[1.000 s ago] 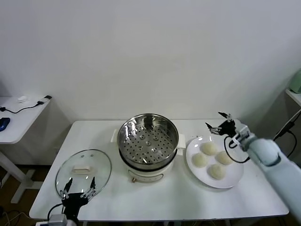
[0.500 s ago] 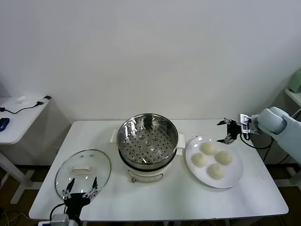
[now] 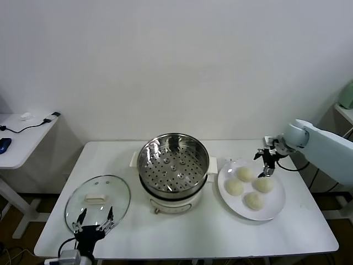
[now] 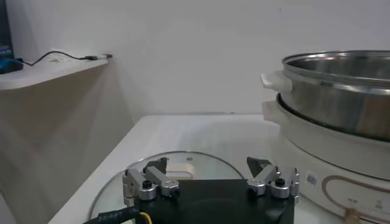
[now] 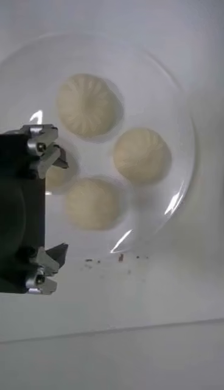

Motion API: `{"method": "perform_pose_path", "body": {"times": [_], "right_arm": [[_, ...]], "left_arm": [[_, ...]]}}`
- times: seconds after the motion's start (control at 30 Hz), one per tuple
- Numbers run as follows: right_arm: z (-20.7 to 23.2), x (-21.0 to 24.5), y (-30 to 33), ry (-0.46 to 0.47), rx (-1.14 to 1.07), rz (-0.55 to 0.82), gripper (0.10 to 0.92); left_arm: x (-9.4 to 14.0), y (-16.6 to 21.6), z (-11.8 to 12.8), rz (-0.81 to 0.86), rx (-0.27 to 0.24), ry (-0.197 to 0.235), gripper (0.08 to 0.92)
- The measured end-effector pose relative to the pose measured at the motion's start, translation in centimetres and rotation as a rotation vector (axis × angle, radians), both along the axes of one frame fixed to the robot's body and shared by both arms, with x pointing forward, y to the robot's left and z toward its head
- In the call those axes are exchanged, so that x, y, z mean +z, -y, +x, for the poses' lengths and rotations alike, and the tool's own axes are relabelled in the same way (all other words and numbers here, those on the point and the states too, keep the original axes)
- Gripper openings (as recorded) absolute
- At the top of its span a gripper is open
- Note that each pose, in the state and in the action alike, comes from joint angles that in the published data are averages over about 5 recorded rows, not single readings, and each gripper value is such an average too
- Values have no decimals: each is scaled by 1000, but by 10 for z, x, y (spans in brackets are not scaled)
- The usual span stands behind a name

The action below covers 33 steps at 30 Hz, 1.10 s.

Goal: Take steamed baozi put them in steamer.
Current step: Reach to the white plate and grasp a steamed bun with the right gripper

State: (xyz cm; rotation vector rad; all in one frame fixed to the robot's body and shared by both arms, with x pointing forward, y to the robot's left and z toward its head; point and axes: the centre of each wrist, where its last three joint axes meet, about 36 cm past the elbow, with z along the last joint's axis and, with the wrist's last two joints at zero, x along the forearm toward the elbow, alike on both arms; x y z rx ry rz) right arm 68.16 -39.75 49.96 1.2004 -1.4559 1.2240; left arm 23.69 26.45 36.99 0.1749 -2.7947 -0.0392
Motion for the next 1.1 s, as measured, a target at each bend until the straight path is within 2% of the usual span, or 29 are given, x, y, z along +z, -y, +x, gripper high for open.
{"method": "perform_pose_path", "body": {"times": [0.7, 0.9, 1.1], "right_arm": [[20, -45, -26, -38, -27, -24, 820], [21, -48, -27, -39, -28, -23, 713], [22, -45, -27, -40, -19, -15, 687]], "left_arm": [[-5, 3, 2, -9, -5, -3, 823], [-5, 4, 2, -9, -7, -5, 823], [-4, 6, 0, -8, -6, -8, 823]]}}
